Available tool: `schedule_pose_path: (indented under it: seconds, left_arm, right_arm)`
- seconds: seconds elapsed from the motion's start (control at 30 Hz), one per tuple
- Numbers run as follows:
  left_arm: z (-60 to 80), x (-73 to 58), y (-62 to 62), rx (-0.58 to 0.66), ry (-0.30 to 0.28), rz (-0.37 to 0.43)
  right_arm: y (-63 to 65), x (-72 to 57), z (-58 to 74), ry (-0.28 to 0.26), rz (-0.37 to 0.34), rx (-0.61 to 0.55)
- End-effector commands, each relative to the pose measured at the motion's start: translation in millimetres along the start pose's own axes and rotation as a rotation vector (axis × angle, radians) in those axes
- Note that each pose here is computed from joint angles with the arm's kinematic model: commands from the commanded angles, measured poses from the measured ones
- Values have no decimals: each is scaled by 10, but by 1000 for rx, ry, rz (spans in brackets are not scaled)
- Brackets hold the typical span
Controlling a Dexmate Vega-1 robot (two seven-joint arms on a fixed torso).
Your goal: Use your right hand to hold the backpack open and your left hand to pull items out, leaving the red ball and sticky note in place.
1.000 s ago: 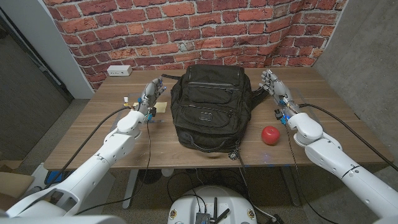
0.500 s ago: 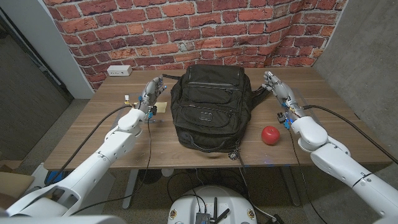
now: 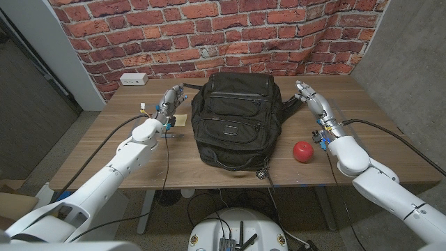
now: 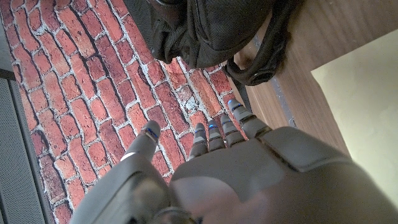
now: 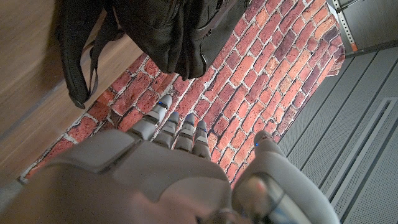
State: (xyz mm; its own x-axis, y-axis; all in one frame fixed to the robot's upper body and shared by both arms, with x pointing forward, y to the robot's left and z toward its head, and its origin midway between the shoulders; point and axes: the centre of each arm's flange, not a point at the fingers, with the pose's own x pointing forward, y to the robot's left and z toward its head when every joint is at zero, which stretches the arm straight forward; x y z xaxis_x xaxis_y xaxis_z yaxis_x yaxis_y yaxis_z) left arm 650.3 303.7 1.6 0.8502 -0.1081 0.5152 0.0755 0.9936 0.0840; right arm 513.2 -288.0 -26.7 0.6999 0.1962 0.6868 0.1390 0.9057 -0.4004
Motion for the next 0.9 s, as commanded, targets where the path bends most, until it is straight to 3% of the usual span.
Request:
schedule_pose_path:
  seconds: [0.03, 0.6, 0.9]
  left_arm:
    - [30, 19, 2, 4, 11, 13]
    - [25, -123, 86, 3, 1, 49]
    - [-16, -102, 121, -7, -14, 53]
  right_arm:
    - [61, -189, 102, -32, 9, -94]
    - [162, -435, 294, -89, 28, -267]
    - [263, -569, 430, -103, 53, -380]
